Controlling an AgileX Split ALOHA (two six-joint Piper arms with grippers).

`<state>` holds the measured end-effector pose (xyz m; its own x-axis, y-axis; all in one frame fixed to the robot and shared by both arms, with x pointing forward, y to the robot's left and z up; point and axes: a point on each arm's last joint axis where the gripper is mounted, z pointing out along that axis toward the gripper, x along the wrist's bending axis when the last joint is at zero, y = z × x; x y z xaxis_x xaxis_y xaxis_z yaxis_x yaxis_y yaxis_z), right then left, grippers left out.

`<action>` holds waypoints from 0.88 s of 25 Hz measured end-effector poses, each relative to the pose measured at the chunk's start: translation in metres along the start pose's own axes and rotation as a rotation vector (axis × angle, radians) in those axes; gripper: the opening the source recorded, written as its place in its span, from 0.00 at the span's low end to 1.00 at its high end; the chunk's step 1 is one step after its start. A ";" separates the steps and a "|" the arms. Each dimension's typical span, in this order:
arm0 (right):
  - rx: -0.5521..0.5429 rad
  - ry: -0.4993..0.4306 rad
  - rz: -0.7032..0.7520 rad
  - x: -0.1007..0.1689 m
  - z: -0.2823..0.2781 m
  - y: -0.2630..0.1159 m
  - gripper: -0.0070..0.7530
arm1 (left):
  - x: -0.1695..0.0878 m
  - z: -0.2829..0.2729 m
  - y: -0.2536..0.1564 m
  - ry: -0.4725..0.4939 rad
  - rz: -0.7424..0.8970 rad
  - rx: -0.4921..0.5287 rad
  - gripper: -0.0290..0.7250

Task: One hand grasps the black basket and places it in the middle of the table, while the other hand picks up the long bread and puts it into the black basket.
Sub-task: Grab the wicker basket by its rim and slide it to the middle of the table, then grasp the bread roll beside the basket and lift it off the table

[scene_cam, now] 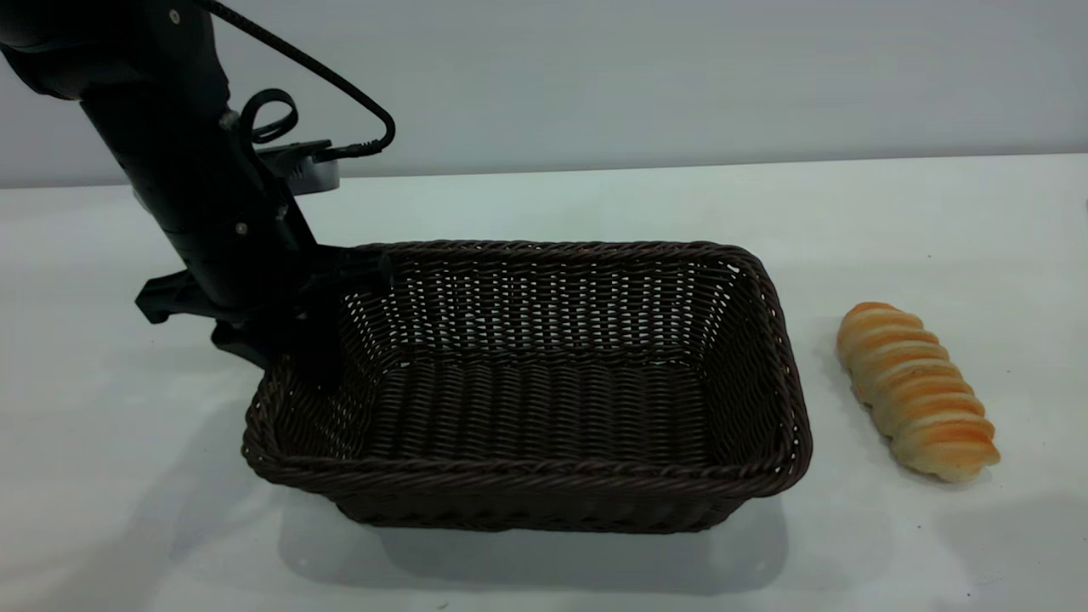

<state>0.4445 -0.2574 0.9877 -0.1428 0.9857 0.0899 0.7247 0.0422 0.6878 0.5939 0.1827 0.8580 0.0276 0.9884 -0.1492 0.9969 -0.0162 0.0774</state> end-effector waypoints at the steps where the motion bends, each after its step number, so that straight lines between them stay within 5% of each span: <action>1: -0.011 -0.004 0.005 0.000 0.005 0.001 0.62 | 0.000 0.000 -0.001 0.001 0.000 0.010 0.44; 4: -0.018 -0.015 0.021 -0.002 0.020 0.002 0.69 | 0.000 -0.001 -0.004 0.006 0.002 0.043 0.71; 8: -0.008 -0.034 0.030 -0.005 0.042 -0.001 0.75 | -0.001 -0.014 -0.004 0.004 0.022 0.036 0.91; 22: 0.076 -0.091 0.079 -0.014 0.120 -0.017 0.76 | -0.014 -0.138 -0.007 -0.039 0.149 -0.291 0.78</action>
<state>0.5151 -0.2519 0.8883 -0.0239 0.9970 0.0741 0.7810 -0.0277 0.6239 0.5768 0.1902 0.9957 0.1802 0.9717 -0.1527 0.9189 -0.1109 0.3785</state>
